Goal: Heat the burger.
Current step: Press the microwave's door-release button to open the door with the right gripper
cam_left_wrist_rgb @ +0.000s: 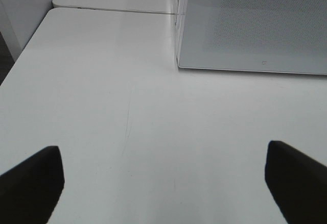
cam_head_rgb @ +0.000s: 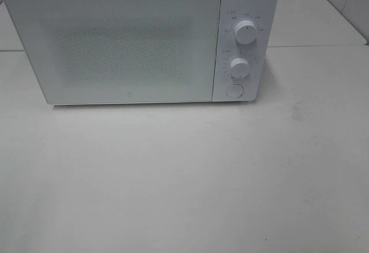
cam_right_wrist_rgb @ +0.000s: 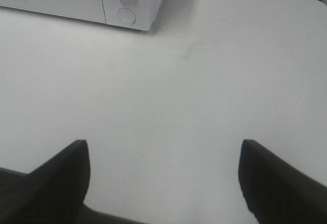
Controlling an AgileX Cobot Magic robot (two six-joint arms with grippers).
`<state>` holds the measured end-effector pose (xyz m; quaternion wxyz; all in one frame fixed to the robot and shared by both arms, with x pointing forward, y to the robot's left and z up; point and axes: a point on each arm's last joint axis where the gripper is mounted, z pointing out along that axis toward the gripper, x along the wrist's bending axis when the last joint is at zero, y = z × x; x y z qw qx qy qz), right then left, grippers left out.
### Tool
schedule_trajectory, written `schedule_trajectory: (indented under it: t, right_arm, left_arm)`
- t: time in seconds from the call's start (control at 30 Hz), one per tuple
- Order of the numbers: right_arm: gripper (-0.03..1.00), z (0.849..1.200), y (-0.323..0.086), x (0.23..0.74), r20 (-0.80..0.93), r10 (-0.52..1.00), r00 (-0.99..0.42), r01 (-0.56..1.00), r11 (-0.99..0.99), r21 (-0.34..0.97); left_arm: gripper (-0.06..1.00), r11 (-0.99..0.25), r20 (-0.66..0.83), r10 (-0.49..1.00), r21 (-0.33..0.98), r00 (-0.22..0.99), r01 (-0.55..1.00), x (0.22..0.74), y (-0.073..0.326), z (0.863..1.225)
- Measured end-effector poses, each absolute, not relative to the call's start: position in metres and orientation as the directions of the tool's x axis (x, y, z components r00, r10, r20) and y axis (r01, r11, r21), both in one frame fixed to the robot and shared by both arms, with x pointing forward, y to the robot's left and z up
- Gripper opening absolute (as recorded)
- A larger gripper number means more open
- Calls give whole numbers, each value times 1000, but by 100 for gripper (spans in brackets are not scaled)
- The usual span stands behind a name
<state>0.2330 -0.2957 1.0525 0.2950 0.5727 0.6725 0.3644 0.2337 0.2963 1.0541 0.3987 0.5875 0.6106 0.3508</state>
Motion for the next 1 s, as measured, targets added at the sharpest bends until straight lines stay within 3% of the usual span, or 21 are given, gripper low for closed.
schedule_trajectory:
  t: [1.0]
  right_arm:
    - [76, 1051, -299, 227, 34, 991, -132, 512, 39, 858]
  left_arm:
    - [99, 63, -75, 997, 897, 8, 438, 234, 296, 1054]
